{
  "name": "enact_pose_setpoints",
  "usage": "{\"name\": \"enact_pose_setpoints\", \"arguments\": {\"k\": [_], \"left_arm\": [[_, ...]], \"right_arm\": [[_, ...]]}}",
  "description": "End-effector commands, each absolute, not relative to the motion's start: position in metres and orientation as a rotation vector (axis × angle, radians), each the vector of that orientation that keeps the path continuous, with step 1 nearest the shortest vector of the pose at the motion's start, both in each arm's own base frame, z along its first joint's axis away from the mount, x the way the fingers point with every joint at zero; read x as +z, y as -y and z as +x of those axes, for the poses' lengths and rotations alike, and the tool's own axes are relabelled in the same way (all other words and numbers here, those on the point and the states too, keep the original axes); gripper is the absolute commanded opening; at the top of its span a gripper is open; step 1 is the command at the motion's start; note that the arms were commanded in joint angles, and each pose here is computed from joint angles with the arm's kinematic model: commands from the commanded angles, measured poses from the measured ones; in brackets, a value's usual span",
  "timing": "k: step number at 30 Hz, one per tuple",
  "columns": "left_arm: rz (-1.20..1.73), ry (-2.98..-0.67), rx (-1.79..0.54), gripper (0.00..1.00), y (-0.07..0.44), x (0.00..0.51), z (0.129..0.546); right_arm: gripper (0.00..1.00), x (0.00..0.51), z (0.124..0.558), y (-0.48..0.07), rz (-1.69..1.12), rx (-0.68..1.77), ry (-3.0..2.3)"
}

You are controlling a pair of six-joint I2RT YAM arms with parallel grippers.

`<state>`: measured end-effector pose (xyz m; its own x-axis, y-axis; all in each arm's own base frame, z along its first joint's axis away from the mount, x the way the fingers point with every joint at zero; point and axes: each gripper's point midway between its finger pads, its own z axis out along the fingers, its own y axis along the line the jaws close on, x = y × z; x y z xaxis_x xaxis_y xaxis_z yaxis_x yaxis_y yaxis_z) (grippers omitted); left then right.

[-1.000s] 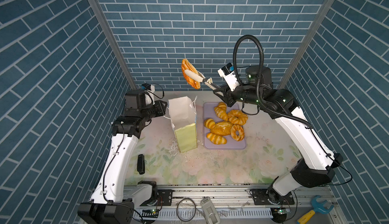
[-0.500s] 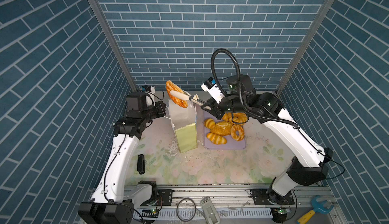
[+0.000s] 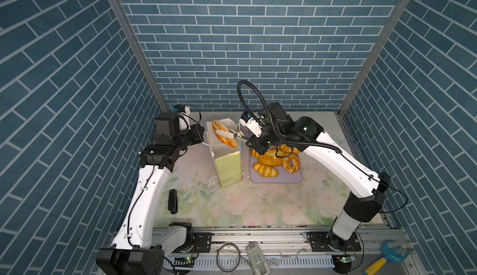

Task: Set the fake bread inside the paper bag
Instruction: 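Lift the triangular bread with the tongs and carry it over the bag opening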

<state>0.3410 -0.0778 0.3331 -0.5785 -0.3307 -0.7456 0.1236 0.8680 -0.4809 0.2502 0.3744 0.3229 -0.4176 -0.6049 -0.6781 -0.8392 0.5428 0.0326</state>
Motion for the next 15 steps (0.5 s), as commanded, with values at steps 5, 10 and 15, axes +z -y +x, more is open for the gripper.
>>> {"name": "enact_pose_setpoints", "arguments": {"k": [5,10,15], "left_arm": [[-0.143,-2.091,-0.650,0.00,0.081,0.332,0.348],[-0.130,-2.086,-0.665,0.00,0.084,0.333,0.354],[-0.098,-2.080,-0.675,0.00,0.088,0.336,0.364]], "right_arm": [[0.25,0.314,0.270,-0.380,-1.125,0.363,-2.237],[0.25,0.301,0.287,-0.385,-1.109,0.271,-2.248],[0.26,0.303,0.315,-0.389,-1.026,0.142,-2.215]]}}
